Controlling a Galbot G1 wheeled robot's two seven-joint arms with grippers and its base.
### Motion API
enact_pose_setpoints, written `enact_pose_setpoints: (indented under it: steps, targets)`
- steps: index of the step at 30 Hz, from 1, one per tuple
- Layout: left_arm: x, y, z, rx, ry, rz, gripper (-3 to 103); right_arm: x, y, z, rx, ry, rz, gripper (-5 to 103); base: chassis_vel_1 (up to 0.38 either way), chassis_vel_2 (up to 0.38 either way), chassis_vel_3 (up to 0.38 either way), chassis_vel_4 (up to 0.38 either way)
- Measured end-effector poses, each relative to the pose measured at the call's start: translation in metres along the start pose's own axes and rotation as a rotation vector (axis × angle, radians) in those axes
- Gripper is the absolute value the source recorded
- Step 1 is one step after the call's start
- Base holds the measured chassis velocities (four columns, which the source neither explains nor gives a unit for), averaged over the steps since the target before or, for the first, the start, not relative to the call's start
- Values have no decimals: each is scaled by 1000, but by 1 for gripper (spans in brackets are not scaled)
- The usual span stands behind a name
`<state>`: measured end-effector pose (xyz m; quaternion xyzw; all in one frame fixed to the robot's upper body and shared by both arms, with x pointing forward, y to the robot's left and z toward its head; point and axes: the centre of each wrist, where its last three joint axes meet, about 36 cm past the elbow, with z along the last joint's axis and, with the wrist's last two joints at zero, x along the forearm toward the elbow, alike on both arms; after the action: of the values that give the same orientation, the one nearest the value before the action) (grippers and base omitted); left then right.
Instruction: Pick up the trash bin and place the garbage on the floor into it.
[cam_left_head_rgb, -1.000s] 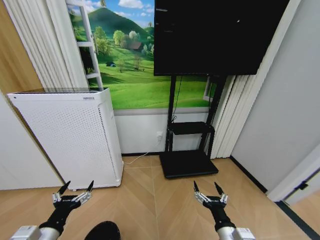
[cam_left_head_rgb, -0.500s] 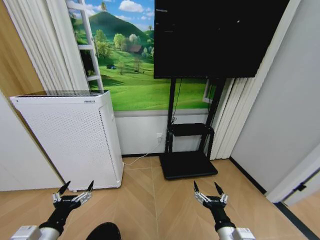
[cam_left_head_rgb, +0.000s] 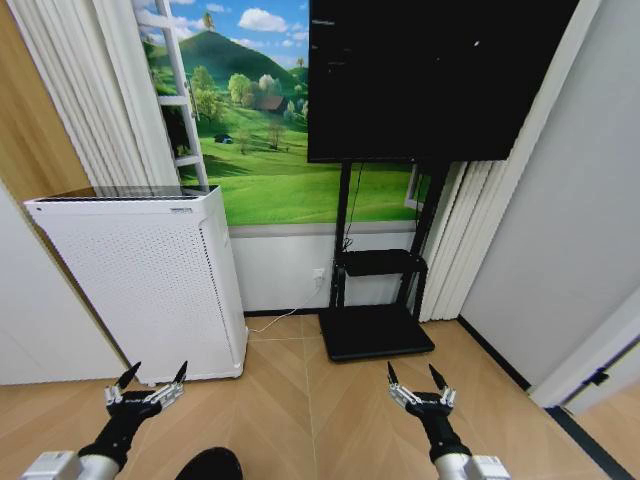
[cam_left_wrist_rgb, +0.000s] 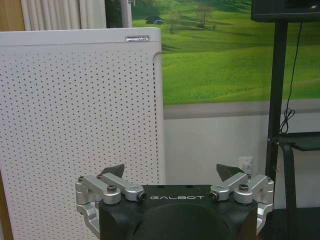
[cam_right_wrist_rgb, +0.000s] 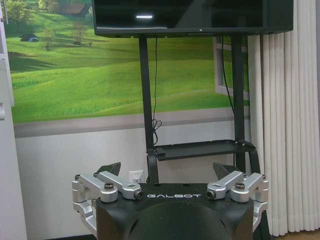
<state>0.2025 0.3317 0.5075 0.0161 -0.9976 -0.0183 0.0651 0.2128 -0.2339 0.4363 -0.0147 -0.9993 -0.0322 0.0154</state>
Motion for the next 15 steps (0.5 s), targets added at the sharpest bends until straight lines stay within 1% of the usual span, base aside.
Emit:
enact_pose_setpoints:
  steps: [15]
  targets:
    - [0, 0, 0, 0, 0, 0, 100, 0, 0, 0, 0, 0, 0, 100, 0, 0, 0, 0]
